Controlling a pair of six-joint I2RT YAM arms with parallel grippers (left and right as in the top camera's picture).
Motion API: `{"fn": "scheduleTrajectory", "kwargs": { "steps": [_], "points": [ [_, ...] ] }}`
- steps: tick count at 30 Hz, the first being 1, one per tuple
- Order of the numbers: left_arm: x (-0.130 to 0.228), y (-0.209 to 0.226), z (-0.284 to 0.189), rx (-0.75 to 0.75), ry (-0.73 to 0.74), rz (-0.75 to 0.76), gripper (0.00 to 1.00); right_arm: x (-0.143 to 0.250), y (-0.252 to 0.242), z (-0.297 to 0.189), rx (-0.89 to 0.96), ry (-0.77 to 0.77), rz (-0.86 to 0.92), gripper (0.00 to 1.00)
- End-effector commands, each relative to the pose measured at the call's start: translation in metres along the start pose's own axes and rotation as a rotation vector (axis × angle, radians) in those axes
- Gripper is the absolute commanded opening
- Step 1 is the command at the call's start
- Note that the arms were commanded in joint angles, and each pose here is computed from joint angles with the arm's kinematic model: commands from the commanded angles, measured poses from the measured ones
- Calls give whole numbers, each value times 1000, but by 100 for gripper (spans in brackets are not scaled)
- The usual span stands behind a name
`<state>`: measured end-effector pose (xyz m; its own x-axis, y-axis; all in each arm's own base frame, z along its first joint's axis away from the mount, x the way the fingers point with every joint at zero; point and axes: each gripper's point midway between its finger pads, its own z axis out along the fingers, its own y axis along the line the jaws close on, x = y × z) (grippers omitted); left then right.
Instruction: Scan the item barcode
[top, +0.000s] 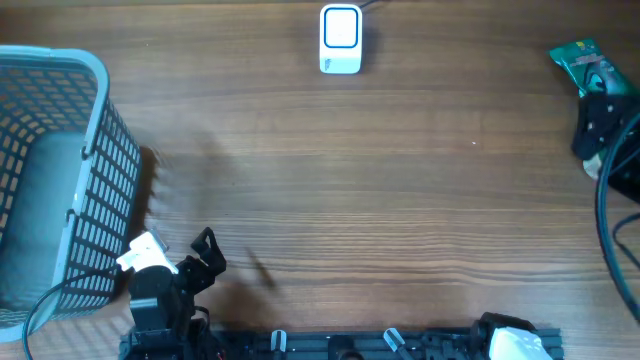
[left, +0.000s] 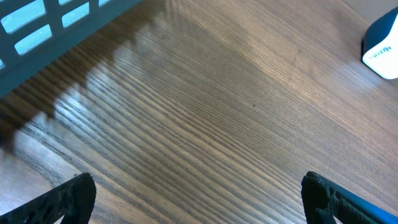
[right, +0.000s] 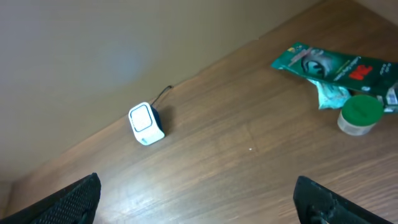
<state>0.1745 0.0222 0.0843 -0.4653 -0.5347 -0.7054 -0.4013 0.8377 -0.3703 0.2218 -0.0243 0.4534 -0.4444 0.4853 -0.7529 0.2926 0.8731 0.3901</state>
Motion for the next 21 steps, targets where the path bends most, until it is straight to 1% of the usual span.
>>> {"fn": "scheduleTrajectory", "kwargs": {
  "steps": [1,3,5,7,10,12,14,15,17,19,21],
  "points": [
    [0,0,0,4,-5,-3,100,-2,3,-8,-19,-39,-14,100],
    [0,0,0,4,-5,-3,100,-14,9,-12,-55,-119,-24,100],
    [0,0,0,4,-5,-3,100,-21,19,-19,-135,-242,-49,100],
    [0,0,0,4,-5,-3,100,-17,28,-23,-233,-368,-110,100],
    [0,0,0,4,-5,-3,100,14,32,-23,-403,-574,-159,100],
    [0,0,0,4,-5,-3,100,49,21,-14,-510,-749,-179,100],
    [0,0,0,4,-5,-3,100,74,9,1,-539,-799,-181,100],
    [0,0,0,4,-5,-3,100,93,-1,16,-548,-824,-182,100],
    [0,0,0,4,-5,-3,100,110,-15,37,-531,-849,-169,100],
    [0,0,0,4,-5,-3,100,121,-28,58,-488,-845,-149,100],
    [0,0,0,4,-5,-3,100,134,-40,83,-442,-803,-138,100]
  ]
}}
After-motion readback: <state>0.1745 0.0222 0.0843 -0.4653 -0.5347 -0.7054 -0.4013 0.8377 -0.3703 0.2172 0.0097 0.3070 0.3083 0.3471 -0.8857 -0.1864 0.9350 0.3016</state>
